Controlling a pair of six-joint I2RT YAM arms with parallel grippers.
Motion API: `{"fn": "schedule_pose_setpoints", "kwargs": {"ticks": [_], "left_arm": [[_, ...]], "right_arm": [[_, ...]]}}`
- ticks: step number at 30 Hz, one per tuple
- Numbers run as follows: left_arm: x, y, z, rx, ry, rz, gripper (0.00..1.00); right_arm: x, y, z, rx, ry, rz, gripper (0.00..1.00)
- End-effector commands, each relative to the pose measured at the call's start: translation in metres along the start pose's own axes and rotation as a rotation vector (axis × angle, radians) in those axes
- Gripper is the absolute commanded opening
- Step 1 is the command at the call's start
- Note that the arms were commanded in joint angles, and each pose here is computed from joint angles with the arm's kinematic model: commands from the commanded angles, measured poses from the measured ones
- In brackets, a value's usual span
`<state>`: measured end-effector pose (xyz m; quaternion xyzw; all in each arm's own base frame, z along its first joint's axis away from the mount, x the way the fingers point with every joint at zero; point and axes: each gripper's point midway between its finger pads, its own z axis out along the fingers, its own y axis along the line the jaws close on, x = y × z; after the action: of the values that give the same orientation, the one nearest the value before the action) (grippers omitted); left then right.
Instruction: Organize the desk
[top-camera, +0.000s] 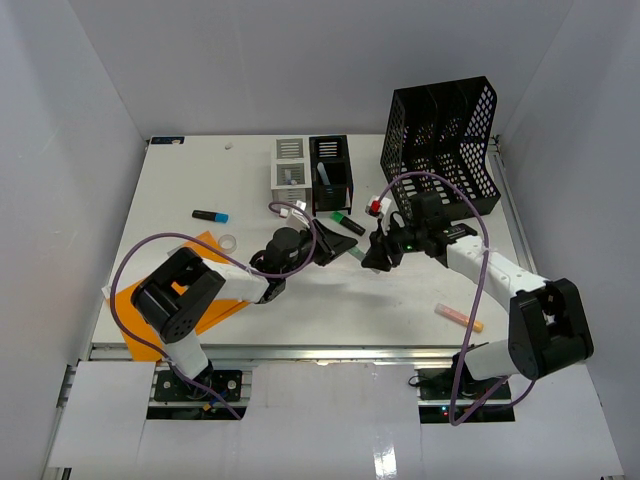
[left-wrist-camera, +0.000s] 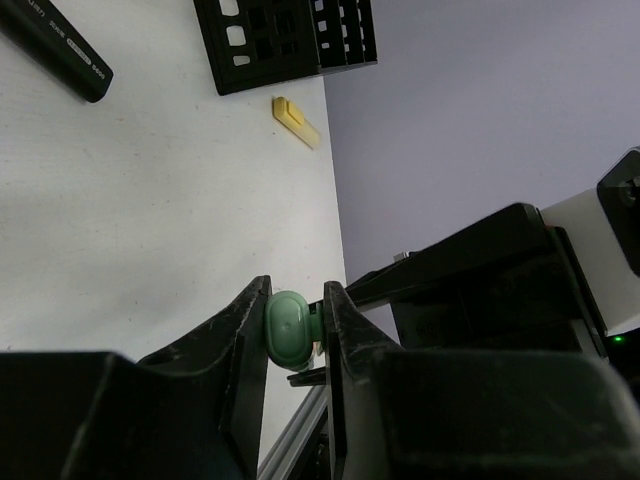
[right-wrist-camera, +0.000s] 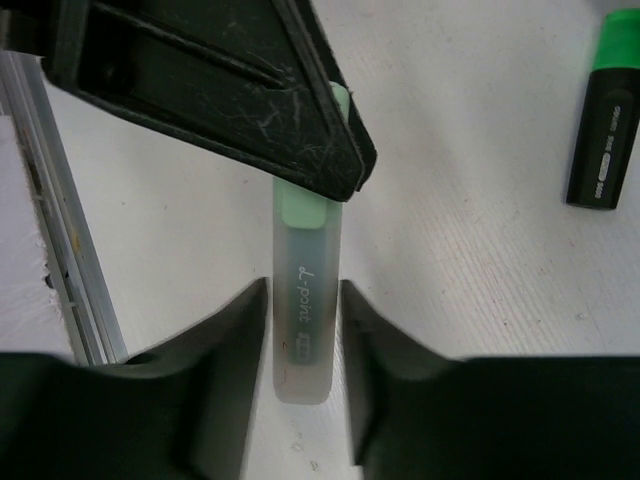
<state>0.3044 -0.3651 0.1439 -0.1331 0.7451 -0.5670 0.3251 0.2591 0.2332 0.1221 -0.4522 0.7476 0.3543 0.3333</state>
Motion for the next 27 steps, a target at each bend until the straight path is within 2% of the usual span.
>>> {"fn": "schedule_pose_setpoints", "kwargs": {"ticks": [1, 2, 5, 8, 14, 21, 24, 27], "left_arm": [[-0.01, -0.025, -0.001, 0.048, -0.025, 0.09, 0.15], [-0.014, -0.026, -0.002, 0.035, -0.036, 0.112, 0.14], [-0.031, -0.029, -0.004, -0.022, -0.07, 0.231, 0.12], [-0.065, -0.039, -0.003, -0.105, -0.131, 0.429, 0.12], [-0.149, -0.081, 0.006, -0.177, -0.268, 0.652, 0.12], [-0.23, -0.095, 0.031, -0.237, -0.332, 0.747, 0.12], [-0.242, -0.08, 0.051, -0.296, -0.311, 0.785, 0.12], [-0.252, -0.083, 0.065, -0.306, -0.312, 0.823, 0.12]], "right_arm": [[-0.012, 0.018, -0.009, -0.107, -0.054, -0.108, 0.79], [-0.013, 0.019, -0.012, -0.118, -0.06, -0.131, 0.88], [-0.016, 0.021, -0.029, -0.14, -0.083, -0.194, 0.97], [-0.023, 0.015, -0.05, -0.114, -0.144, -0.233, 0.98], [-0.024, 0.007, -0.068, -0.075, -0.194, -0.233, 0.98], [-0.023, -0.002, -0.078, -0.02, -0.2, -0.248, 0.98], [-0.023, -0.004, -0.081, -0.01, -0.206, -0.249, 0.98], [-0.024, -0.008, -0.085, 0.005, -0.213, -0.242, 0.98]]}}
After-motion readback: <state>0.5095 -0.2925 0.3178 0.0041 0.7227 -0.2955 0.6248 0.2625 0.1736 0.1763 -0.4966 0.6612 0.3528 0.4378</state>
